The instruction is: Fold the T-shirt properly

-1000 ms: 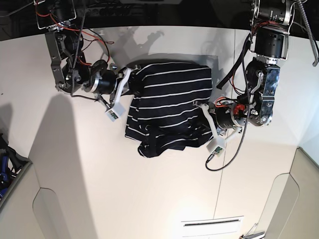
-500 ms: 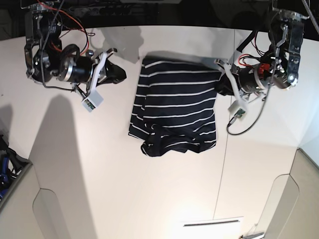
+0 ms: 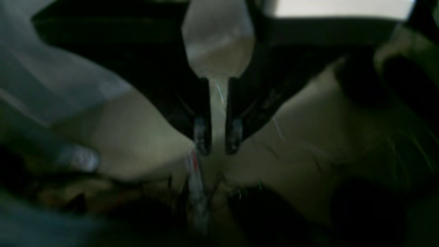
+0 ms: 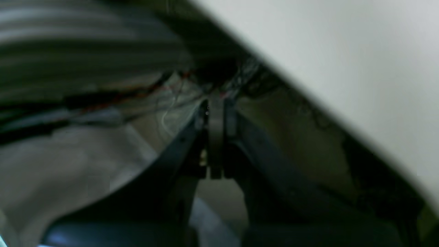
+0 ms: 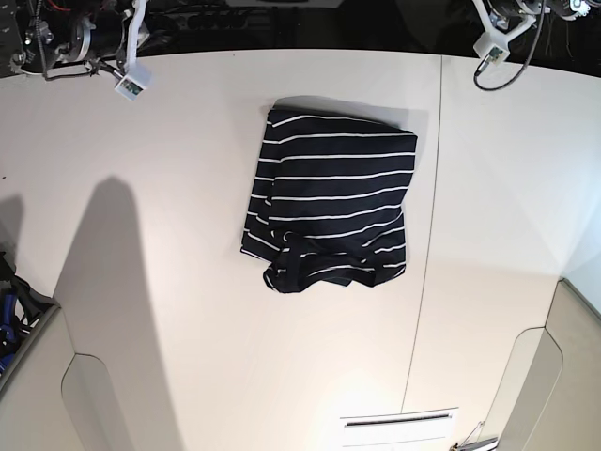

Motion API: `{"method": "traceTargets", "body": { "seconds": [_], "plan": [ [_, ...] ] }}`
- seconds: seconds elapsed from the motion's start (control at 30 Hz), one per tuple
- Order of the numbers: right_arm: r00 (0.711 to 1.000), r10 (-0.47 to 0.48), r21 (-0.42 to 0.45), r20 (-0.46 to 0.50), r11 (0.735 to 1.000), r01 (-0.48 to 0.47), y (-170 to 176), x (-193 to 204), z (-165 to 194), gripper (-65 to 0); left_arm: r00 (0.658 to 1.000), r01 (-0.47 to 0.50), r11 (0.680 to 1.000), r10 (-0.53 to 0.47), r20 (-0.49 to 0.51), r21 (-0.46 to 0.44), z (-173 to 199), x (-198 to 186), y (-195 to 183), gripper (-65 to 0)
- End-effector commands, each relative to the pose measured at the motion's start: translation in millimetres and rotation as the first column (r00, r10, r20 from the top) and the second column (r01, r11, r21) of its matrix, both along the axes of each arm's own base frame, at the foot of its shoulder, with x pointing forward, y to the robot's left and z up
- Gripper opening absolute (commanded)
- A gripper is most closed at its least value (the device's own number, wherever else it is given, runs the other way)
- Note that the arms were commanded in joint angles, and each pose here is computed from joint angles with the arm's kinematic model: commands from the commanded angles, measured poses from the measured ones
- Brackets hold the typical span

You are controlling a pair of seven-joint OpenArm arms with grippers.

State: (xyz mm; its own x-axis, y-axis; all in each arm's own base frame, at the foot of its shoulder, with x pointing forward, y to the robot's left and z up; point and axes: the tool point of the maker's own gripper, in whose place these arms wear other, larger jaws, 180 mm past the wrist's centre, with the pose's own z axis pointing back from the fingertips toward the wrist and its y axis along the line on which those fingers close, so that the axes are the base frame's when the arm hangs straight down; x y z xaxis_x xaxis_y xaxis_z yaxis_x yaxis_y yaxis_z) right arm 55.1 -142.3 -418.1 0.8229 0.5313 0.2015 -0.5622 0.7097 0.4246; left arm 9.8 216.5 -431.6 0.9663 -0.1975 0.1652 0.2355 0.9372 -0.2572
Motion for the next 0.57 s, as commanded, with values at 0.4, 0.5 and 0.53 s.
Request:
{"method": "traceTargets", "body": {
  "seconds": [0.4,0.5,0.53],
  "plan": [
    [0.974,-0.092,-0.14,-0.205,0.988,0.064,-45.8,-92.1,-71.1,-65.0,0.949,-0.006,0.989,0.053,-0.311,0.15,-116.1,-108.6,3.2,-57.0],
    [0.97,-0.107,-0.165,-0.22,0.984,0.071,-53.6,-110.5,-93.0,-65.0,0.921,0.005,0.985,0.062,-0.384,0.172,-140.5,-118.6,1.7,-57.0],
    [0.966,-0.104,-0.182,-0.236,0.981,0.061,-56.2,-114.8,-100.2,-65.0,0.914,0.003,0.984,0.068,-0.4,0.175,-148.0,-117.1,0.1,-57.0]
  ]
}}
